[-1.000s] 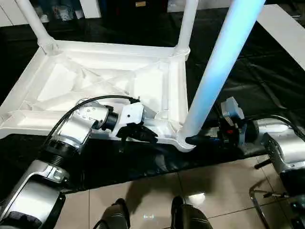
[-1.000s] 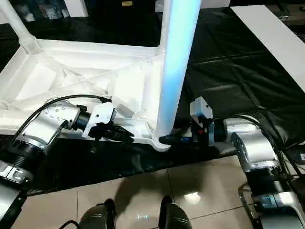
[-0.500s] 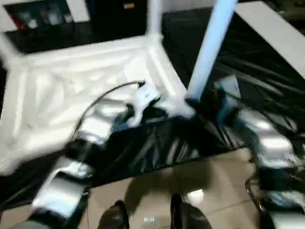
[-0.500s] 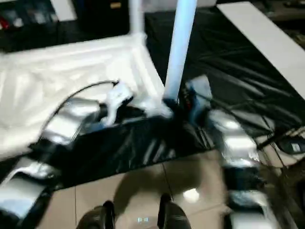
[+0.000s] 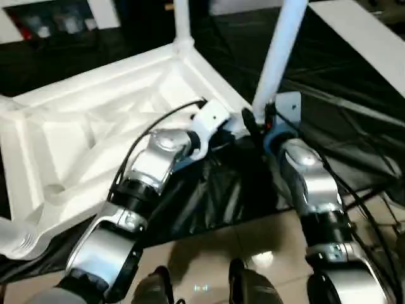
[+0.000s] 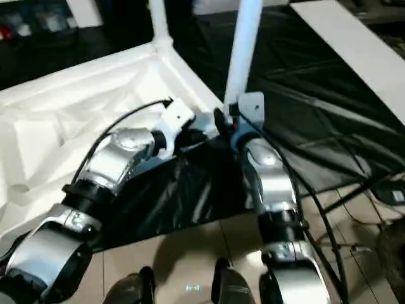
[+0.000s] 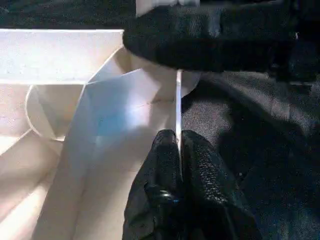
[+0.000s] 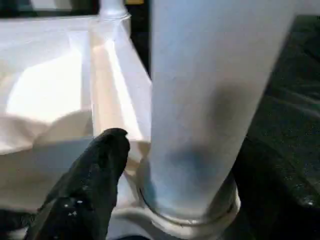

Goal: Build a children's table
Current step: Rotate leg to tighten

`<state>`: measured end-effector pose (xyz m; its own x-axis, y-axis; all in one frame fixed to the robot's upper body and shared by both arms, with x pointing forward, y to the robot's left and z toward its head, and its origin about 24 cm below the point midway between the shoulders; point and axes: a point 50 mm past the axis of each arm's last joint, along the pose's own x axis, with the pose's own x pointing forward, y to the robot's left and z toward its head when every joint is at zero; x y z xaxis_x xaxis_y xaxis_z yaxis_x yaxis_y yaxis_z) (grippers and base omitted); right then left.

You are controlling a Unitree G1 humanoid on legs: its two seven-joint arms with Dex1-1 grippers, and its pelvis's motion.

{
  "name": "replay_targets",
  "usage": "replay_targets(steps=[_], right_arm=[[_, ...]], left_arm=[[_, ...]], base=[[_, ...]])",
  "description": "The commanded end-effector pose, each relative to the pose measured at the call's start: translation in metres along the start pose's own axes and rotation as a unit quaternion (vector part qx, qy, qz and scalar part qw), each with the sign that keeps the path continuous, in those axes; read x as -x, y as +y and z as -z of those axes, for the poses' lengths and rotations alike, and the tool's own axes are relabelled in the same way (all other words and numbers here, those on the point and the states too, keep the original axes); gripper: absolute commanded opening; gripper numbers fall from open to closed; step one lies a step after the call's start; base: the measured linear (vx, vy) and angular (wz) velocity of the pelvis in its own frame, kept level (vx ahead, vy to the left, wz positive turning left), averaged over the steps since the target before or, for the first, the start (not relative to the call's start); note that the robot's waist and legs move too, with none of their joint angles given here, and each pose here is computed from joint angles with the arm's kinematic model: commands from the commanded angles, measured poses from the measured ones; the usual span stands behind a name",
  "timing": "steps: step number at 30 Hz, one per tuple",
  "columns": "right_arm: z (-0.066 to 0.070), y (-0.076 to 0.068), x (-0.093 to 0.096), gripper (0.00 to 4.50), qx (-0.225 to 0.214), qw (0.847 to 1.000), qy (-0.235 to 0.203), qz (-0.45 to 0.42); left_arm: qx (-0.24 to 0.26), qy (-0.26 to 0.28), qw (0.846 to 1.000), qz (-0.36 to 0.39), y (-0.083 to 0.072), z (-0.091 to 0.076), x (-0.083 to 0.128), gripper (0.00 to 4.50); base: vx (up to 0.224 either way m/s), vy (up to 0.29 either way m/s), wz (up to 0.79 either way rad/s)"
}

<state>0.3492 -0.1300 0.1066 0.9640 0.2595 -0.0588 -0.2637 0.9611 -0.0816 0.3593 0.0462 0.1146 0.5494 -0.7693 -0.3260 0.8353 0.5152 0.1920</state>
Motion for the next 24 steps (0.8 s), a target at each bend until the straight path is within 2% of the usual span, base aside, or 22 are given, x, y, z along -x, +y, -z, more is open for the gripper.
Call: replay_targets(steps=[1, 4, 6, 7, 8, 10, 13, 14, 17, 18, 19, 21, 22, 23, 24], right_arm=[[0.013, 0.006, 0.008, 3.73, 0.014, 0.999, 0.025, -0.032], [0.013, -0.001, 0.017, 3.96, 0.016, 0.999, 0.020, -0.035], [0.014, -0.013, 0.034, 4.08, 0.015, 0.999, 0.008, -0.036], [0.014, -0.015, 0.038, 4.30, 0.015, 0.999, 0.005, -0.038], [0.014, -0.016, 0.040, 4.30, 0.016, 0.999, 0.003, -0.038], [0.012, -0.020, 0.056, 4.49, 0.005, 0.999, -0.006, -0.043], [0.011, -0.020, 0.061, 4.49, 0.002, 0.999, -0.011, -0.043], [0.009, -0.017, 0.070, 4.49, 0.001, 0.999, -0.019, -0.049], [0.008, -0.013, 0.075, 4.49, -0.008, 0.998, -0.024, -0.055], [0.008, -0.013, 0.075, 4.50, -0.008, 0.998, -0.024, -0.055], [0.007, -0.011, 0.077, 4.50, -0.010, 0.998, -0.027, -0.056], [0.007, -0.007, 0.082, 4.50, -0.021, 0.998, -0.027, -0.060], [0.007, -0.007, 0.082, 4.50, -0.021, 0.998, -0.027, -0.060], [0.008, 0.002, 0.085, 4.50, -0.040, 0.996, -0.023, -0.074], [0.008, 0.006, 0.087, 4.50, -0.049, 0.995, -0.021, -0.081]], left_arm=[[-0.019, -0.009, 0.999, 0.028, -0.008, 0.006, -0.002, 0.00], [-0.029, -0.006, 0.999, 0.031, -0.007, 0.009, -0.002, 0.00], [-0.059, -0.004, 0.997, 0.040, 0.001, 0.013, 0.004, 0.00], [-0.065, -0.005, 0.997, 0.040, 0.003, 0.014, 0.006, 0.00], [-0.067, -0.005, 0.997, 0.041, 0.004, 0.014, 0.007, 0.00], [-0.052, -0.032, 0.996, 0.066, 0.007, 0.012, 0.014, 0.43], [-0.047, -0.047, 0.995, 0.075, 0.006, 0.010, 0.017, 0.43], [-0.031, -0.075, 0.993, 0.083, 0.004, 0.007, 0.023, 0.43], [-0.012, -0.089, 0.993, 0.078, 0.002, 0.006, 0.027, 0.43], [-0.012, -0.089, 0.993, 0.078, 0.002, 0.006, 0.027, 0.60], [0.000, -0.097, 0.994, 0.059, 0.003, 0.006, 0.030, 0.82], [0.025, -0.112, 0.993, 0.006, 0.007, 0.008, 0.037, 0.84], [0.025, -0.112, 0.993, 0.006, 0.007, 0.008, 0.037, 0.84], [0.049, -0.122, 0.990, -0.059, 0.010, 0.011, 0.045, 0.85], [0.061, -0.122, 0.987, -0.090, 0.011, 0.014, 0.049, 0.85]], base=[[0.000, 0.000, 0.00], [0.000, 0.000, 0.00], [0.000, 0.000, 0.00], [0.000, 0.000, 0.00], [0.000, 0.000, 0.00], [0.000, 0.000, 0.00], [0.000, 0.000, 0.00], [0.000, 0.000, 0.00], [0.017, 0.004, 0.01], [0.055, 0.006, 0.04], [0.055, 0.006, 0.04], [0.000, 0.000, 0.00], [0.000, 0.000, 0.00], [0.000, 0.000, 0.00], [0.000, 0.000, 0.00]])
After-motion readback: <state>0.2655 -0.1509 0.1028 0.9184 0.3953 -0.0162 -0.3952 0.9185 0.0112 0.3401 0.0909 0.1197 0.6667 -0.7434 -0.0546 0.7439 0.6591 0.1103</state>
